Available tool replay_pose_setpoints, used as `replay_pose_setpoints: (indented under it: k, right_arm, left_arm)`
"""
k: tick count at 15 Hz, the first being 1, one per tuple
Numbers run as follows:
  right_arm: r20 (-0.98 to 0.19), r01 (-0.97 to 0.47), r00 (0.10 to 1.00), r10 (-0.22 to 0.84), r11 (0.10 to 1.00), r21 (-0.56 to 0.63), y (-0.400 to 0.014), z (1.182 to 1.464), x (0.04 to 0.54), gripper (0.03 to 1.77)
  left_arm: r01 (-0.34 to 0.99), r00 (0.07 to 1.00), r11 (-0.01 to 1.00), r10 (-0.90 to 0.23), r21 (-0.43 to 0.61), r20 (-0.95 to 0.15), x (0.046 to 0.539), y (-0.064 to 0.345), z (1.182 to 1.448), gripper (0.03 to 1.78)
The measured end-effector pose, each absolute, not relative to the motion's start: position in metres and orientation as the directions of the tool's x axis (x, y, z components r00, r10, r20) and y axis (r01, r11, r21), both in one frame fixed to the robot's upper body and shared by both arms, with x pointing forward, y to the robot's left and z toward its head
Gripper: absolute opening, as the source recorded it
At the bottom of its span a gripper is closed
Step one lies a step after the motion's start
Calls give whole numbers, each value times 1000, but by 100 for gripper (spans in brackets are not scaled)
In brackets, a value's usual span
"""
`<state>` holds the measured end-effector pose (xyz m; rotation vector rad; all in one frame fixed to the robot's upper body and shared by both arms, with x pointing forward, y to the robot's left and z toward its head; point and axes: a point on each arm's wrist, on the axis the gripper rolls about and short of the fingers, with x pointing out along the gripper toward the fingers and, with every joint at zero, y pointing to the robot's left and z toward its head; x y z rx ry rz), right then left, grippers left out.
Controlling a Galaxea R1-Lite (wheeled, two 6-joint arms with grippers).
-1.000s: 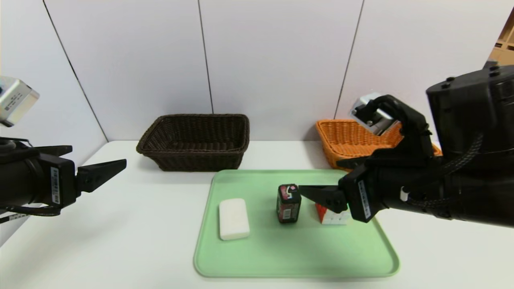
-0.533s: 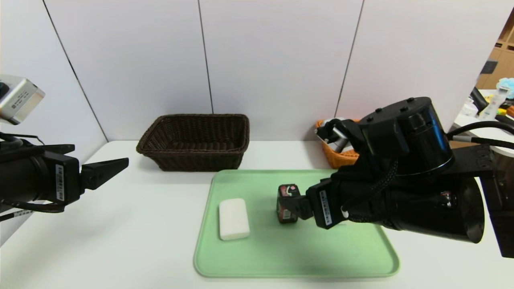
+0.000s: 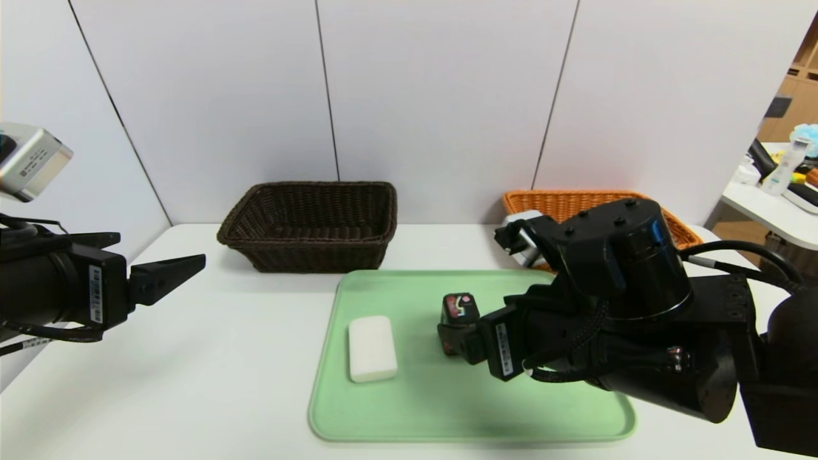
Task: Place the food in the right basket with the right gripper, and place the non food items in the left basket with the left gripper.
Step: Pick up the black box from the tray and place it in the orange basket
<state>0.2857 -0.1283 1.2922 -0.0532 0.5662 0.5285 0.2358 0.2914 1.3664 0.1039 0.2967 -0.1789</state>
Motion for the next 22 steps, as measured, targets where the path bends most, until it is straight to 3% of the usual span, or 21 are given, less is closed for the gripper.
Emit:
replay_pose_setpoints:
  k: [8, 15, 22]
  right_arm:
    - [-473, -489, 734, 487, 863, 129, -125, 1254, 281, 170]
    - [-399, -480, 768, 501, 863, 158, -116, 1240, 282, 170]
    - [-408, -458, 781, 473, 878, 142, -116, 1234, 282, 170]
  left_arm:
    - [192, 937, 978, -160, 76, -311, 234, 292, 1362, 169]
    - [196, 932, 978, -160, 78, -326, 232, 292, 1356, 169]
    - [196, 930, 977, -161, 78, -329, 229, 293, 1354, 169]
